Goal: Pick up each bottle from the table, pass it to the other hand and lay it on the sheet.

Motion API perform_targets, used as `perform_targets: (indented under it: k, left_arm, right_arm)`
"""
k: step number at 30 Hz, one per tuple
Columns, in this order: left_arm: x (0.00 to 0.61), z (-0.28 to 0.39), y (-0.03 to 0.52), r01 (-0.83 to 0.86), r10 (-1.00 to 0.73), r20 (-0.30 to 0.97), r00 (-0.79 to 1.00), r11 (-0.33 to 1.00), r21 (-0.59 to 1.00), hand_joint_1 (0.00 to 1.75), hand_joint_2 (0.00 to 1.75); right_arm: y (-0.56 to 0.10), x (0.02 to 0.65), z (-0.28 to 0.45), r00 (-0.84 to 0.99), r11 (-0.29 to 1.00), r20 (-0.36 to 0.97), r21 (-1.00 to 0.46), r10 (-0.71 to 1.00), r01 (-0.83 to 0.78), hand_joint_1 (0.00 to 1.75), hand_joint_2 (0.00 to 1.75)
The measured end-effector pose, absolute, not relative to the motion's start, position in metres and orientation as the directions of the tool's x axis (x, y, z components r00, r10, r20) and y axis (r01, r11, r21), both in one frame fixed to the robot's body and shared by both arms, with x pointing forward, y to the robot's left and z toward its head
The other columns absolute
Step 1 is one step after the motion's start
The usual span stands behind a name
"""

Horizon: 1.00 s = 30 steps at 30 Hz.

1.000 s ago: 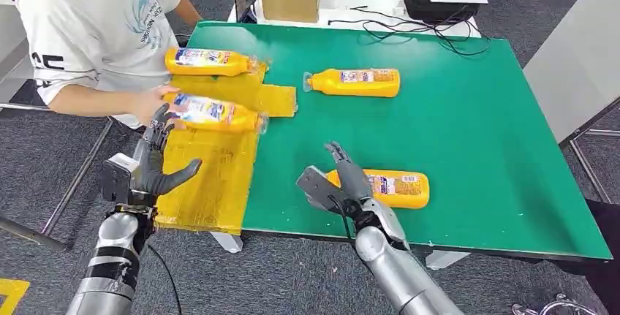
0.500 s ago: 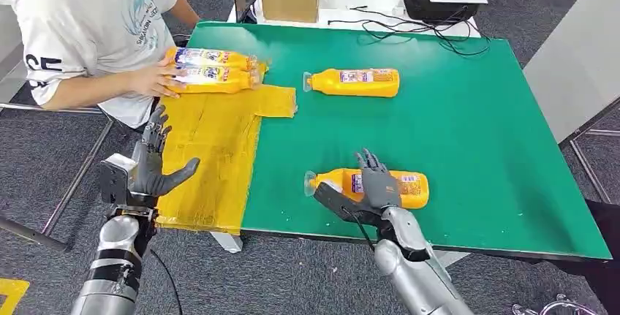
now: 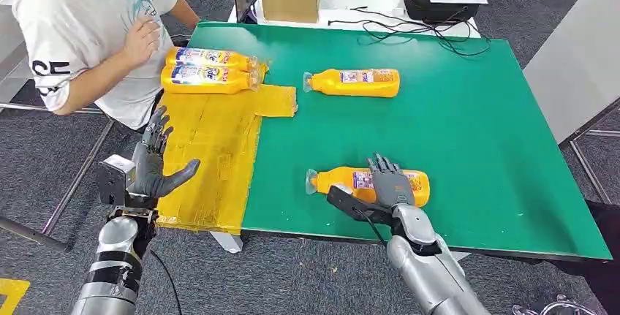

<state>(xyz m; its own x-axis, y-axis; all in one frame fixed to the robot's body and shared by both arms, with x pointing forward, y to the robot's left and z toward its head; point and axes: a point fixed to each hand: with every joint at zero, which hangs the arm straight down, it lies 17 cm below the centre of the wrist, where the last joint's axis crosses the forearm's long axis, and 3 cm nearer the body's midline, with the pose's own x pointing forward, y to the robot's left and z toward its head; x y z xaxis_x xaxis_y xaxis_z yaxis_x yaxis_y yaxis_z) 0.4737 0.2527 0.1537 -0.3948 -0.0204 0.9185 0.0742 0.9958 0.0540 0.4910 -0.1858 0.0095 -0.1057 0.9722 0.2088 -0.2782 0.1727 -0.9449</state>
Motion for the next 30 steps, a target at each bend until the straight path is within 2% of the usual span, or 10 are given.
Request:
perform_targets:
  k: [6,7,8,9,13,20,28,30]
  left_arm:
    - [0.474,0.154,0.253,0.074,-0.021,0.919,-0.395,0.996,0.055,0.00,1.75]
    - [0.474,0.154,0.252,0.075,-0.022,0.918,-0.395,0.996,0.056,0.00,1.75]
    - [0.474,0.154,0.252,0.076,-0.023,0.918,-0.395,0.995,0.057,0.00,1.75]
    - [0.474,0.154,0.252,0.077,-0.025,0.918,-0.396,0.995,0.060,0.00,1.75]
    - [0.475,0.157,0.250,0.083,-0.028,0.915,-0.403,0.994,0.066,0.00,1.75]
    - [0.475,0.157,0.250,0.084,-0.027,0.913,-0.407,0.994,0.066,0.00,1.75]
    - [0.479,0.159,0.248,0.095,-0.026,0.911,-0.412,0.993,0.071,0.00,1.75]
    - [0.481,0.159,0.248,0.096,-0.028,0.912,-0.409,0.993,0.073,0.00,1.75]
  right_arm:
    - [-0.193,0.497,0.004,-0.096,0.152,0.189,-0.941,0.977,-0.302,0.00,1.75]
    - [-0.194,0.498,0.003,-0.095,0.147,0.185,-0.939,0.978,-0.311,0.09,1.75]
    - [-0.195,0.499,0.001,-0.097,0.140,0.180,-0.935,0.979,-0.326,1.68,1.75]
    - [-0.195,0.501,-0.001,-0.100,0.134,0.179,-0.930,0.979,-0.343,1.75,1.75]
    - [-0.199,0.508,-0.005,-0.114,0.124,0.181,-0.913,0.977,-0.388,1.71,1.75]
    - [-0.211,0.517,-0.006,-0.098,0.123,0.176,-0.907,0.979,-0.404,1.75,1.75]
    - [-0.217,0.519,-0.008,-0.114,0.153,0.228,-0.875,0.967,-0.459,1.75,1.75]
    - [-0.213,0.519,-0.006,-0.123,0.189,0.276,-0.861,0.953,-0.472,1.75,1.75]
